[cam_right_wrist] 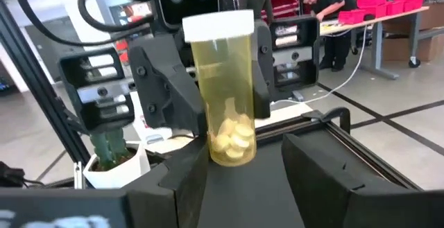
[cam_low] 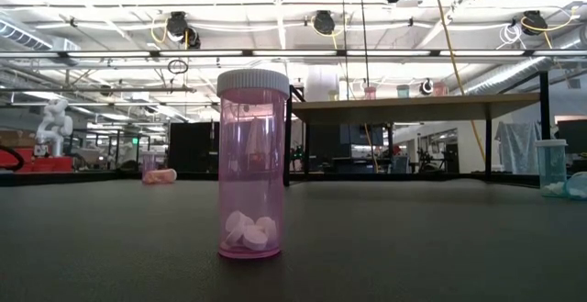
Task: Pick and place medicine bottles onto shelf by color
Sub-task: Put the left yellow pill bottle on the shelf aligned with the other yellow pill bottle
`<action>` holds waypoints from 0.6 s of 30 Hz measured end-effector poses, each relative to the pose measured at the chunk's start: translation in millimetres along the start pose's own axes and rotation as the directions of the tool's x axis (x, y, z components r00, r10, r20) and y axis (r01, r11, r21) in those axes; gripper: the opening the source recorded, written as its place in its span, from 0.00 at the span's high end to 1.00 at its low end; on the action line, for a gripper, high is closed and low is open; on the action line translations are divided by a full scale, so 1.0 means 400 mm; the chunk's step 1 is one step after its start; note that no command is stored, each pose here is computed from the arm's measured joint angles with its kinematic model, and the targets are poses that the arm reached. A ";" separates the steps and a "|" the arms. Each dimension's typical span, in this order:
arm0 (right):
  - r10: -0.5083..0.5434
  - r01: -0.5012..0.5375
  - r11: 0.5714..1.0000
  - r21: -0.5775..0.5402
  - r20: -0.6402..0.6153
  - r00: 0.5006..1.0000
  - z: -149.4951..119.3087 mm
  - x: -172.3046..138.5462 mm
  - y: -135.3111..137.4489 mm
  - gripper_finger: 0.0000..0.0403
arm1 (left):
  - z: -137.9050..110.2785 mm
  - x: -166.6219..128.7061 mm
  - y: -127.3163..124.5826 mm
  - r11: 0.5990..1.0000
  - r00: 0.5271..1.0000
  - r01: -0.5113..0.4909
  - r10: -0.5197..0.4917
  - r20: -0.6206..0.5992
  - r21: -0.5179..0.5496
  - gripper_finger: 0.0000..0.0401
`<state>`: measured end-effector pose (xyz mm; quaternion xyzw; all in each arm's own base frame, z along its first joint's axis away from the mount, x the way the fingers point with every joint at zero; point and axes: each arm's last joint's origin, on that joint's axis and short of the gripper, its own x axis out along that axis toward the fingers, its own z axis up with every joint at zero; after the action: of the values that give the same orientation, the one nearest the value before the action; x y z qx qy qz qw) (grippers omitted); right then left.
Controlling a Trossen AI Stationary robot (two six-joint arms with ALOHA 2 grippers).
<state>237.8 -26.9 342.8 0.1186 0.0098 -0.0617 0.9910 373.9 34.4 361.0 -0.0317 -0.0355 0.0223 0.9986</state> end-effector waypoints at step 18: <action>0.020 -0.020 1.000 0.013 0.005 1.000 -0.004 0.009 0.001 0.75 | -0.014 0.012 -0.013 1.000 1.000 0.003 -0.003 -0.006 -0.028 0.73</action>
<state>241.5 -26.5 341.4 0.1250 0.0058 -0.0521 0.9908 379.2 29.0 356.0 -0.0457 -0.0329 0.0200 0.9982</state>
